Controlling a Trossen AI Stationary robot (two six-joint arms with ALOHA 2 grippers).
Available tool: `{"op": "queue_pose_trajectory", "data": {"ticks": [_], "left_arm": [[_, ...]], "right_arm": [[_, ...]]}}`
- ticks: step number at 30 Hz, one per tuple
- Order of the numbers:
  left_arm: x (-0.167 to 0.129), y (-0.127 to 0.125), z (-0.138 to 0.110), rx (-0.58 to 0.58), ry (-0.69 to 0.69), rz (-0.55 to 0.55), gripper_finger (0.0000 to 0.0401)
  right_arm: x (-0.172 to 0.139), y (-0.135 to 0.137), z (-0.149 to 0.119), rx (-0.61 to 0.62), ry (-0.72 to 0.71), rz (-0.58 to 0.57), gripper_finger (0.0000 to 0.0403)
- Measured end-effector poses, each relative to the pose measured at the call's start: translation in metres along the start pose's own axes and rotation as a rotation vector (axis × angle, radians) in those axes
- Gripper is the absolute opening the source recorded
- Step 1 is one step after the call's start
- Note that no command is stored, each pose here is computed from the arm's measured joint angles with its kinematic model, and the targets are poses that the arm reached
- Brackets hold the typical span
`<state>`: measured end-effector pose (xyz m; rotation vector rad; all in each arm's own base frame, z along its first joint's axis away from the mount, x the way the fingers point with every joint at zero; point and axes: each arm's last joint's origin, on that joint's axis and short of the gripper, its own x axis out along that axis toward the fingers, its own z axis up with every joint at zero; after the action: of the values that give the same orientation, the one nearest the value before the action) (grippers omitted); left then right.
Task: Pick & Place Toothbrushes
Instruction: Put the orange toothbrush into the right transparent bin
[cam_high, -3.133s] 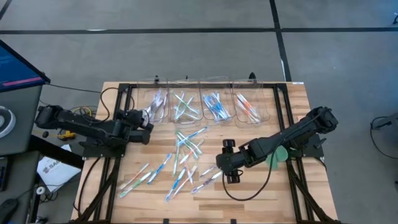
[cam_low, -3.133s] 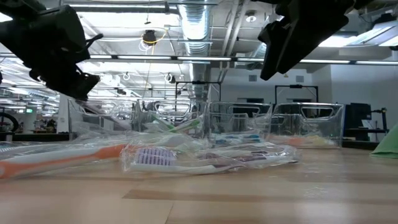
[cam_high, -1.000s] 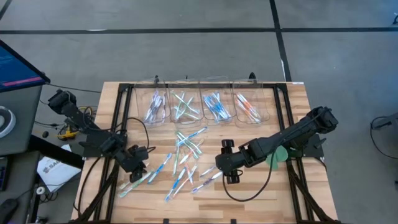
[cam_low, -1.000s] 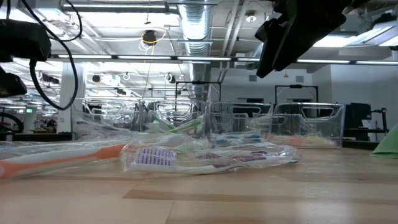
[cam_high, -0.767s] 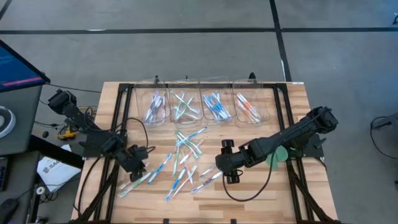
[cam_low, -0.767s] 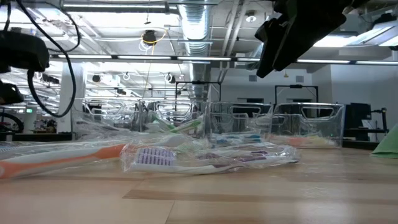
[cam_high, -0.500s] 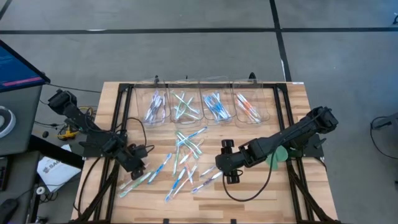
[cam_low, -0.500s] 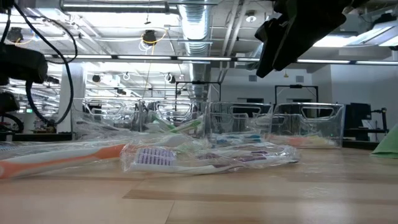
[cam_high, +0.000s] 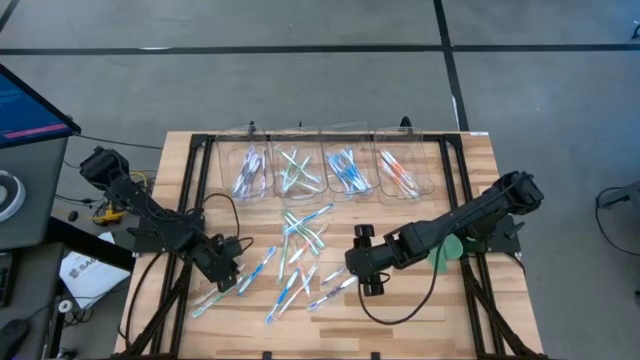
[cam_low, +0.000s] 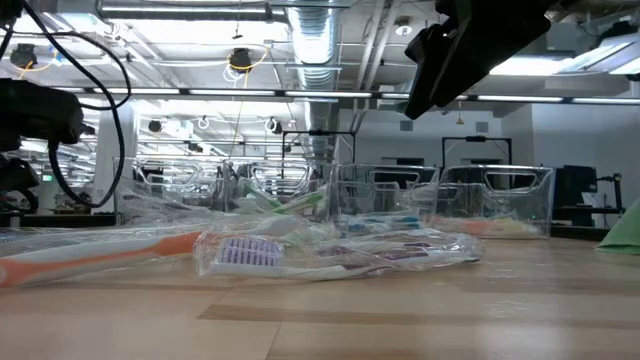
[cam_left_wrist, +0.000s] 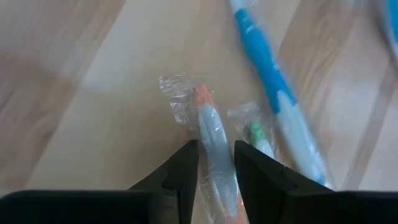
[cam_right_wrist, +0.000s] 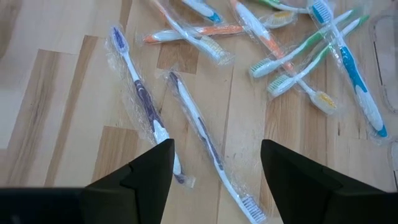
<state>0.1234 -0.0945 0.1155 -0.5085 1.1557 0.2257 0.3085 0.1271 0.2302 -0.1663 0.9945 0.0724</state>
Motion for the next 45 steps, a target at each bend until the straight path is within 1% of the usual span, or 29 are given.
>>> {"op": "queue_pose_trajectory", "data": {"ticks": [4,6,8,12,13,17,21,24,28,45], "left_arm": [[0.005,-0.004,0.001,-0.005,-0.021,-0.015,0.0103],[0.006,-0.004,0.001,-0.009,-0.021,-0.014,0.0096],[0.006,-0.004,0.001,-0.013,-0.018,-0.012,0.008],[0.006,-0.004,0.001,-0.016,-0.013,-0.015,0.0033],[0.006,-0.004,0.001,-0.017,-0.013,-0.018,0.0027],[0.006,-0.004,0.001,-0.026,-0.019,-0.018,0.0026],[0.006,-0.005,0.002,-0.03,-0.056,-0.016,0.0026],[0.006,-0.006,0.004,-0.034,-0.087,-0.024,0.0011],[0.004,-0.009,0.006,-0.007,-0.094,-0.022,0.0001],[-0.003,-0.016,0.011,0.012,-0.112,-0.049,0.0001]], "right_arm": [[0.0,0.0,0.0,-0.002,0.001,0.0,0.0234],[0.0,0.0,0.0,-0.003,0.002,0.0,0.0234],[0.0,0.0,0.0,-0.003,0.002,0.0,0.0234],[0.0,0.0,0.0,-0.003,0.002,0.0,0.0234],[0.0,0.0,0.0,-0.001,0.002,0.0,0.0234],[0.0,0.0,0.0,0.002,0.002,0.0,0.0234],[0.0,0.0,0.0,0.003,0.002,0.0,0.0234],[0.0,0.0,0.0,0.004,0.002,0.0,0.0234],[0.0,0.0,0.0,0.003,0.002,0.0,0.0234],[0.0,0.0,0.0,-0.003,0.002,0.0,0.0234]]}}
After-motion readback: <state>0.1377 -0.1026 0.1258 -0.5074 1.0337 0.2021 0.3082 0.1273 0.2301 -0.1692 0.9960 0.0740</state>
